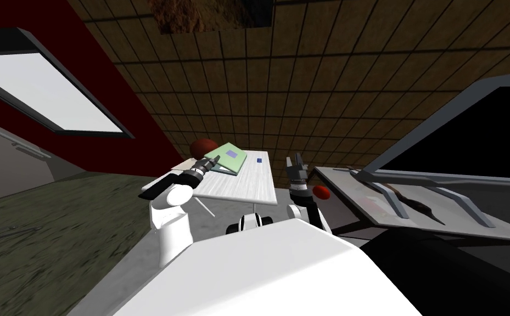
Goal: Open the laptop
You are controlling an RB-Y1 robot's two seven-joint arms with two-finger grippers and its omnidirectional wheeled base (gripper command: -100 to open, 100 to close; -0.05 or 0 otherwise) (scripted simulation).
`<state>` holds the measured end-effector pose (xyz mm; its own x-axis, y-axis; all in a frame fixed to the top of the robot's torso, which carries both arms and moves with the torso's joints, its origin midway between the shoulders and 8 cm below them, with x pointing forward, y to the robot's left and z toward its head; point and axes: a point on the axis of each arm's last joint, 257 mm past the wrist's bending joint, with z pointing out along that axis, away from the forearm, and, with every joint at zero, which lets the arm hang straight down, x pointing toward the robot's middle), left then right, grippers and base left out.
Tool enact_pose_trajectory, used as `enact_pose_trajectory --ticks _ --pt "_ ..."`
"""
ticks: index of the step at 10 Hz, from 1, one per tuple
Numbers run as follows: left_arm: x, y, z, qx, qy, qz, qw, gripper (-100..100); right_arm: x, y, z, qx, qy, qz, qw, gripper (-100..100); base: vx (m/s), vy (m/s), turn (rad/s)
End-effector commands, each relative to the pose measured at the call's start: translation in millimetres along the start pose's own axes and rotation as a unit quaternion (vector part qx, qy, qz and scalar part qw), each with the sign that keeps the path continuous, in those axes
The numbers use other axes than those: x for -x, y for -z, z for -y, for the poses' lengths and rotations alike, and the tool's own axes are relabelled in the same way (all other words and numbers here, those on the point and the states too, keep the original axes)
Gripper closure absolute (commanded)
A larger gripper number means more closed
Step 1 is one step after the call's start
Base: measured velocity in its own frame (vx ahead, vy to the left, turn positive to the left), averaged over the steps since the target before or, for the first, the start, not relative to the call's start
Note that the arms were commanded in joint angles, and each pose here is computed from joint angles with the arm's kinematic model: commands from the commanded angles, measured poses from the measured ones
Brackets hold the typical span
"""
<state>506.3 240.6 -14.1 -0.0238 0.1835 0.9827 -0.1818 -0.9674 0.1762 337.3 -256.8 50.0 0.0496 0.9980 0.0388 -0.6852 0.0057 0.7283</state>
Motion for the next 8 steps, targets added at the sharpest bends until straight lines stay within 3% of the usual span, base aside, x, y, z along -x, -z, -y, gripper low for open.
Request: enact_pose_trajectory --ticks 1,2,3,8 --pt "-15.2 10.1 -2.0 0.003 0.000 0.000 1.0000 -100 0.0 0.0 0.0 0.000 0.000 0.000 1.0000 0 -0.003 -0.012 0.036" --pt "-12.3 8.0 -0.8 0.003 -0.001 -0.001 1.0000 -100 0.0 0.0 0.0 0.000 0.000 0.000 1.0000 0 -0.002 -0.005 0.008" --pt "-12.3 8.6 -1.2 0.003 0.000 0.000 1.0000 0 0.0 0.0 0.0 0.000 0.000 0.000 1.0000 0 0.000 0.000 0.000" --pt "-12.3 8.5 -1.1 0.003 0.000 0.000 1.0000 0 0.0 0.0 0.0 0.000 0.000 0.000 1.0000 0 0.000 0.000 0.000"
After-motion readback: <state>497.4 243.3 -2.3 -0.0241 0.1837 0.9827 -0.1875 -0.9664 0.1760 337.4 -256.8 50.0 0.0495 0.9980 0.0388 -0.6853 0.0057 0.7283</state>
